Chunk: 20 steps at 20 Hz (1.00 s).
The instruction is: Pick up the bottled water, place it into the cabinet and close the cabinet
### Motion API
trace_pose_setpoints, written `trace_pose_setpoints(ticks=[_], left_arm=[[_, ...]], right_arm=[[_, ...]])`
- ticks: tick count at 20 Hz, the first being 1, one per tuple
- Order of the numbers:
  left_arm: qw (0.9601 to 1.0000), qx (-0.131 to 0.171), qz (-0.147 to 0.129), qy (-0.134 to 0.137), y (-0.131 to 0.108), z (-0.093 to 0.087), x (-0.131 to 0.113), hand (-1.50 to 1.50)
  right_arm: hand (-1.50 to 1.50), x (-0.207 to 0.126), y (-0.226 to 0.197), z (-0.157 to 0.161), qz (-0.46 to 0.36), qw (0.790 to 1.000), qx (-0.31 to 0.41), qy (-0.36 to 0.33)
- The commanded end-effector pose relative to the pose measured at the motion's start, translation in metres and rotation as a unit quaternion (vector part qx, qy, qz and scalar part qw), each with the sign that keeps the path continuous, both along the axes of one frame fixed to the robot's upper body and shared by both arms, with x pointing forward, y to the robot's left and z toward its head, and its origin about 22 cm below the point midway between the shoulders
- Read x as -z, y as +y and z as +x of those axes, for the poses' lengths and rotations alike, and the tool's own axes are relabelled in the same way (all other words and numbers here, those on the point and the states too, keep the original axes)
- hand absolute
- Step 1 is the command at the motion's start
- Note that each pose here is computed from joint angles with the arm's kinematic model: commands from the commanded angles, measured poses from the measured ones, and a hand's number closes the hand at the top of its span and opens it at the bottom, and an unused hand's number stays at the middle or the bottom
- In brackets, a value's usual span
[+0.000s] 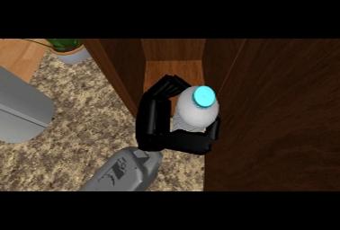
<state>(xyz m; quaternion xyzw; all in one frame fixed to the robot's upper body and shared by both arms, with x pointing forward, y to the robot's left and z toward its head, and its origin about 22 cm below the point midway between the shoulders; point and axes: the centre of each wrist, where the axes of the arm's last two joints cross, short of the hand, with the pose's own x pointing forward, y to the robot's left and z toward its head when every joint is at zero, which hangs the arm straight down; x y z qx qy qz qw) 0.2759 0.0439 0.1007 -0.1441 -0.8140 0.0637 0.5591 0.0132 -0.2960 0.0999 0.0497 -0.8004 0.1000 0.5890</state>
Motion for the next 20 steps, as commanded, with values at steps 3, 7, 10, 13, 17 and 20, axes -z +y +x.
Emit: trace_pose_setpoints(ticks=[3,7,10,13,17,20], left_arm=[[0.9986,-0.044,0.029,-0.005,-0.018,0.031,-0.016,1.5],[0.9972,-0.055,0.048,0.018,-0.021,0.038,-0.004,1.5],[0.9946,-0.075,0.069,0.018,-0.022,0.05,0.003,1.5],[0.994,-0.064,0.086,0.022,-0.02,0.063,0.008,1.5],[0.9907,-0.085,0.102,0.028,-0.015,0.076,0.016,1.5],[0.987,-0.089,0.129,0.038,-0.003,0.088,0.036,1.5]], right_arm=[[-1.5,-0.027,0.011,0.004,0.012,0.999,-0.005,-0.032],[-1.5,-0.023,-0.002,0.004,0.012,1.0,0.002,-0.028],[-1.5,-0.017,-0.004,0.008,0.014,0.999,0.007,-0.036],[-1.5,-0.031,0.005,0.006,0.01,0.999,-0.002,-0.031],[-1.5,-0.032,-0.003,-0.001,0.012,1.0,-0.01,-0.025],[-1.5,-0.028,0.001,0.006,0.013,0.999,-0.008,-0.029]])
